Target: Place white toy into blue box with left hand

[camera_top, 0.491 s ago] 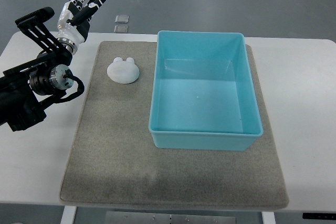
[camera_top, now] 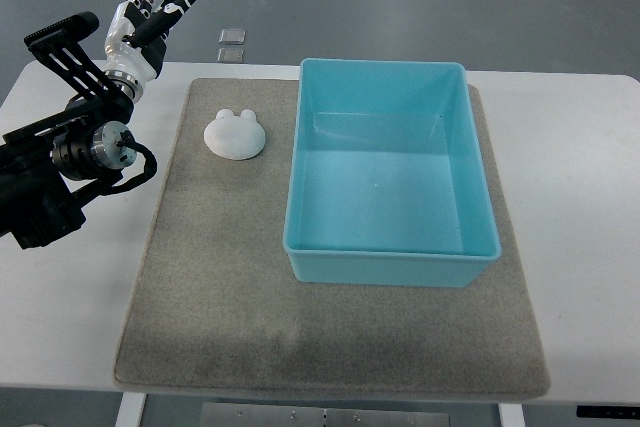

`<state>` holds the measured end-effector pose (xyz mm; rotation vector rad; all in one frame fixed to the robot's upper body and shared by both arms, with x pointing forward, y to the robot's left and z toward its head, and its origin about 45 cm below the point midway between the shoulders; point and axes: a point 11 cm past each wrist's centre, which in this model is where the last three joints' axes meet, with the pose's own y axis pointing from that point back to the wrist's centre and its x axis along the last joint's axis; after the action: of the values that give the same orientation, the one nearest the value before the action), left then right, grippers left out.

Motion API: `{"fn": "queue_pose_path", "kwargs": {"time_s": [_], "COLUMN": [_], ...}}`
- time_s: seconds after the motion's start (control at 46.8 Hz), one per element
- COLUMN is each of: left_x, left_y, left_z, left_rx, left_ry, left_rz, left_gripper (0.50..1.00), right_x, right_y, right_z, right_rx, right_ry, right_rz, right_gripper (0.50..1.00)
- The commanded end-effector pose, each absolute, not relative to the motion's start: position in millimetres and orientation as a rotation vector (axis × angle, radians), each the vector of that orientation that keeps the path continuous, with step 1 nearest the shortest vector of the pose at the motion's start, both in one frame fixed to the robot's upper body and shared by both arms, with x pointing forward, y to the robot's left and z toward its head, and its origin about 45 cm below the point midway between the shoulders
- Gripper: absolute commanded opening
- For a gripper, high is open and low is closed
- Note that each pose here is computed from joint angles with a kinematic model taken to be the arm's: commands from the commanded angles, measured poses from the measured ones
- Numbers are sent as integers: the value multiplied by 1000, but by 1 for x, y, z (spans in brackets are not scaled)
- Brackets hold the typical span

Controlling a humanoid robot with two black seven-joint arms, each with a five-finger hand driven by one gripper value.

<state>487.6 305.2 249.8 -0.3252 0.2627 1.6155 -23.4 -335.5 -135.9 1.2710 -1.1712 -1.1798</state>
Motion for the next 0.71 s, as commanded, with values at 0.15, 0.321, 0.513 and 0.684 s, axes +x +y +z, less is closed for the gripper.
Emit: {"fn": "queue_pose_path", "kwargs": {"time_s": [0.15, 0.321, 0.513, 0.684], "left_x": [489, 492, 495, 494], "left_y": [308, 314, 332, 335], "left_z": [252, 254, 254, 250], "left_rx": [-333, -361, -357, -342], "left_ry": [256, 254, 225, 219], "left_rz": [1609, 1583, 1620, 1627], "left_gripper": [994, 994, 994, 994], "right_x": [-23, -23, -23, -23], "right_y": [-336, -336, -336, -336], "right_z": [-136, -136, -136, -136], "right_rx": [1271, 1271, 1271, 1271], "right_ry": [-1171, -1171, -1171, -1171], "right_rz": [-1179, -1179, -1179, -1179], "right_gripper": [936, 936, 936, 936]}}
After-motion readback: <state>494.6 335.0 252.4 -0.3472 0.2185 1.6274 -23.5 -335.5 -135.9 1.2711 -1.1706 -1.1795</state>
